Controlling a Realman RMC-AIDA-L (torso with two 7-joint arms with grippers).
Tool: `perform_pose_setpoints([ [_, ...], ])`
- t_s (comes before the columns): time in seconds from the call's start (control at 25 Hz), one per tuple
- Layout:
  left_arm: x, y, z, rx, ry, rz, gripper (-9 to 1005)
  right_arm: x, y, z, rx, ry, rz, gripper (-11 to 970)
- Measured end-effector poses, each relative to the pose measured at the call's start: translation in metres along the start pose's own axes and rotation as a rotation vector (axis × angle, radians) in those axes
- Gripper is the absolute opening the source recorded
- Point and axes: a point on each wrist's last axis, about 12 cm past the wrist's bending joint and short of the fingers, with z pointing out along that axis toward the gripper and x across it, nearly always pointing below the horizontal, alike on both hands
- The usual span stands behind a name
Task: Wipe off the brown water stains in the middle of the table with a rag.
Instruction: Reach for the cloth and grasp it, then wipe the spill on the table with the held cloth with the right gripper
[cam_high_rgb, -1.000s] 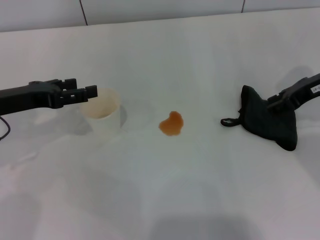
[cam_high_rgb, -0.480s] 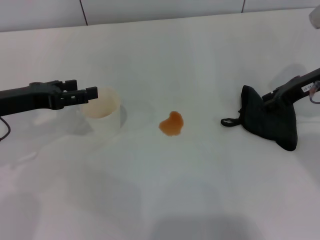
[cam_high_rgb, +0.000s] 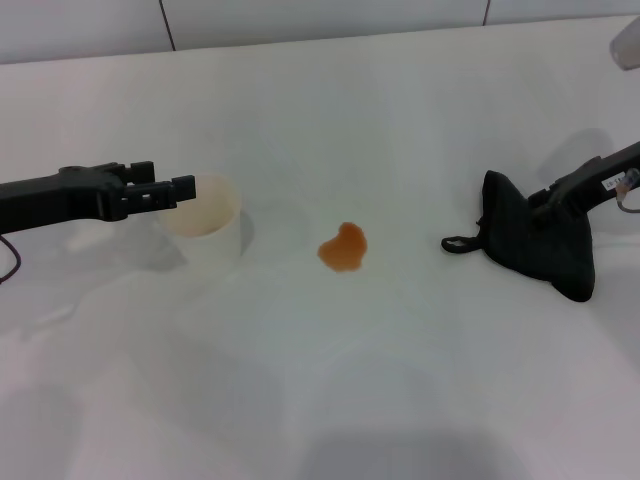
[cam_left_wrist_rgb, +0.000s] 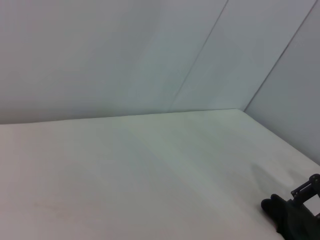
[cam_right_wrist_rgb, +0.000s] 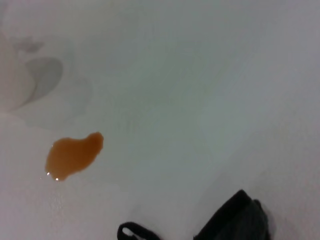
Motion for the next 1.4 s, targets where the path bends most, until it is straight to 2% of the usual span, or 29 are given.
perform_pose_setpoints([
  [0.6,-0.001,0.000,0.001,0.003,0.011,0.004,877,0.001,0.004,0.007,-0.023,0.026,-0.010,635],
  [0.8,-0.001,0.000,0.001,0.003,0.012,0.004,877,-0.002,0.008,0.011,-0.050,0.042,-0.030,412],
  [1.04,0.000,0.000,0.001,0.000,0.012,0.002,877,-0.009,0.010,0.010,-0.061,0.029,-0.038,221],
  [1.4,-0.001,0.001,0.000,-0.004,0.012,0.003,877,-0.015,0.013,0.008,-0.087,0.028,-0.065,168],
])
